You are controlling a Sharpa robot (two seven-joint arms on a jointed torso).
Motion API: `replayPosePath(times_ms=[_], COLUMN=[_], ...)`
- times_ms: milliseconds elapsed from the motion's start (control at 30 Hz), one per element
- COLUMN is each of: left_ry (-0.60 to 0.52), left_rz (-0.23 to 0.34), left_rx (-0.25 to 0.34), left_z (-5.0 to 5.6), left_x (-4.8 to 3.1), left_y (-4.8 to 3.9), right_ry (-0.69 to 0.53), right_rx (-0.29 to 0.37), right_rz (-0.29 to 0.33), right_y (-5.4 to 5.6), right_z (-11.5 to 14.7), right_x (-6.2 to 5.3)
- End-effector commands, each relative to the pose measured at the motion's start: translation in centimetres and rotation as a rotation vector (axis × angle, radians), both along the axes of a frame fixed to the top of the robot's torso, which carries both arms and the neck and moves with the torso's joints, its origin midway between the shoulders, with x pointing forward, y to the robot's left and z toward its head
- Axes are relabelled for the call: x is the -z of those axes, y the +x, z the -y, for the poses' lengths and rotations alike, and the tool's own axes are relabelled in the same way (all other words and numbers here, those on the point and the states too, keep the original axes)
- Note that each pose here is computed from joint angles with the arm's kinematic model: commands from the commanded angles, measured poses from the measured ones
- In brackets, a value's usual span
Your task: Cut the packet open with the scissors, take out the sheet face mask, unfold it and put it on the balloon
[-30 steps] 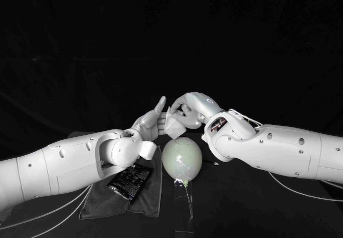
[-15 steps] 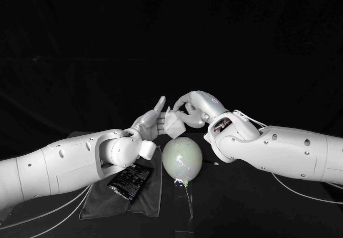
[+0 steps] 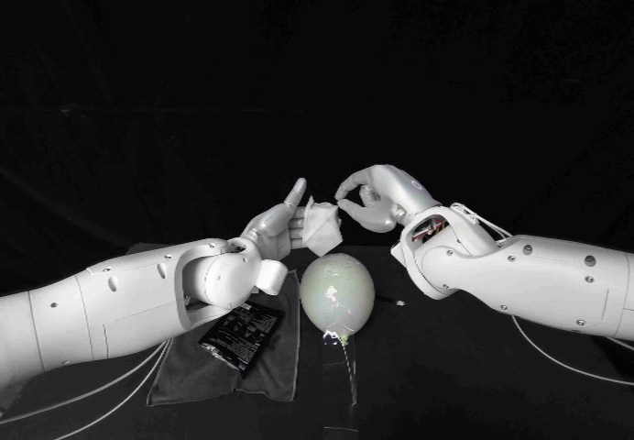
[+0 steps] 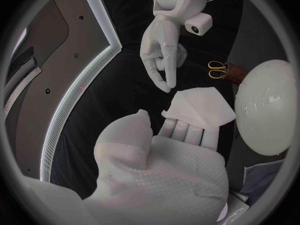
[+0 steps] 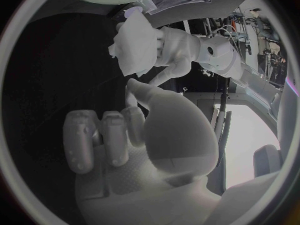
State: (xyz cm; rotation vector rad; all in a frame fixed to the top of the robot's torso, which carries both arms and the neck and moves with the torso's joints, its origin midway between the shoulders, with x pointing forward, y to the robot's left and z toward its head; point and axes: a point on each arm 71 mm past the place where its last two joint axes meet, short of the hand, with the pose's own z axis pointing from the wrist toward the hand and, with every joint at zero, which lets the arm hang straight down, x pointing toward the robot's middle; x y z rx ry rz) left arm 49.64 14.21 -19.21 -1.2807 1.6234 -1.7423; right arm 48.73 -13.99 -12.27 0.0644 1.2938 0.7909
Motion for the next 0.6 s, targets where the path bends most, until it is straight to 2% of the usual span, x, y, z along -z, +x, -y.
replayPosePath(times_ms=[33,300,600], left_ry=[-0.026,-0.023,-0.014], left_rz=[0.015,0.012,0.021], left_rx=[0.025,0.027,0.023], left_z=[0.2,0.0,-0.1], left_x=[-0.32,-0.28,-0.29], left_y=[-0.05,-0.03,0.02], right_ry=[0.107,0.243,0.284], right_rx=[-0.016,0.008,0.024], right_rz=[-0.041,-0.144,-0.218], right_y=[0.1,0.5,0.8], right_z=[0.7,3.4,5.3], right_x=[-0.1,0.1,0.5])
